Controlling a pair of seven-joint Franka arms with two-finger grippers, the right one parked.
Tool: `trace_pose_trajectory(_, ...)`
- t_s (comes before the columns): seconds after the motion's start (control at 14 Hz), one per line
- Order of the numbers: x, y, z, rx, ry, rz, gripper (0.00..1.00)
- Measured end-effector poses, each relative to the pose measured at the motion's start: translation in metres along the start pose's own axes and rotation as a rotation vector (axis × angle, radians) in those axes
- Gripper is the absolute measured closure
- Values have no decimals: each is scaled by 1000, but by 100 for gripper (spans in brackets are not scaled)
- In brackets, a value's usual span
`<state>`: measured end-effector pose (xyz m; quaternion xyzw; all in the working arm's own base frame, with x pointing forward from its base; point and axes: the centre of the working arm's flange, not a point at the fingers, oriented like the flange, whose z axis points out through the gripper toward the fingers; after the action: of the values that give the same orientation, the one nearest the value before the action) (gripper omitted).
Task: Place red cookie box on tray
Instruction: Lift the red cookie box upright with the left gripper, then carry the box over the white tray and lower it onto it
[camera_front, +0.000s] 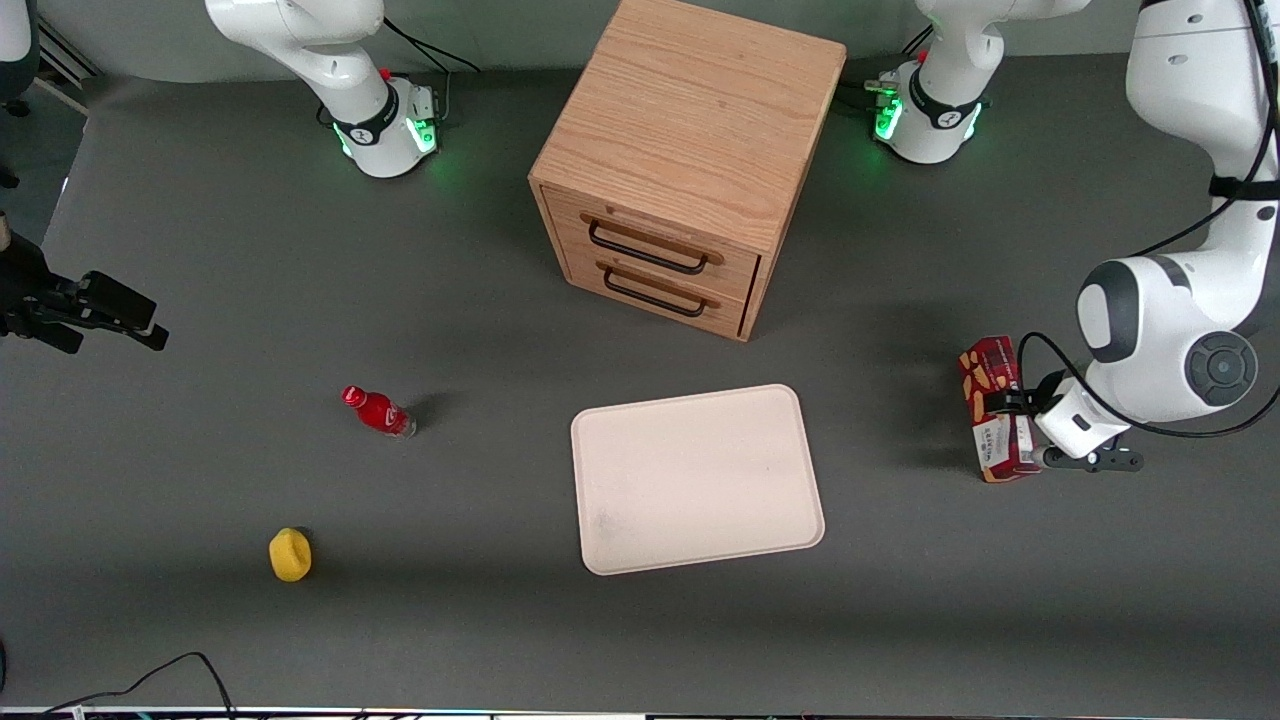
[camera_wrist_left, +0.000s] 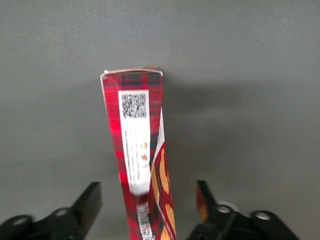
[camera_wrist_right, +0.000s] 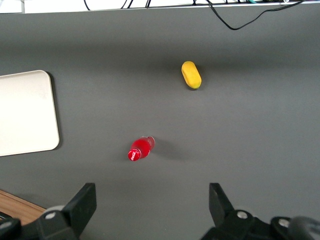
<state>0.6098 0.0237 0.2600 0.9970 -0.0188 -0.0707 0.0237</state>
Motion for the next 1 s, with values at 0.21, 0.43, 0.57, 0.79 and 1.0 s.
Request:
trace_pose_trajectory(0.21,1,0,6,-10,-1,-8,57)
trace_pose_trajectory(0.43,2,1,5,-12,1,-8,86)
trace_pose_trajectory(0.57,5,5,-3,-22,4,-9,93)
trace_pose_trajectory(0.79,21,53,-60,-65,-39,-70,93)
trace_pose_trajectory(1.0,34,158,-123,-70,2,-156,93)
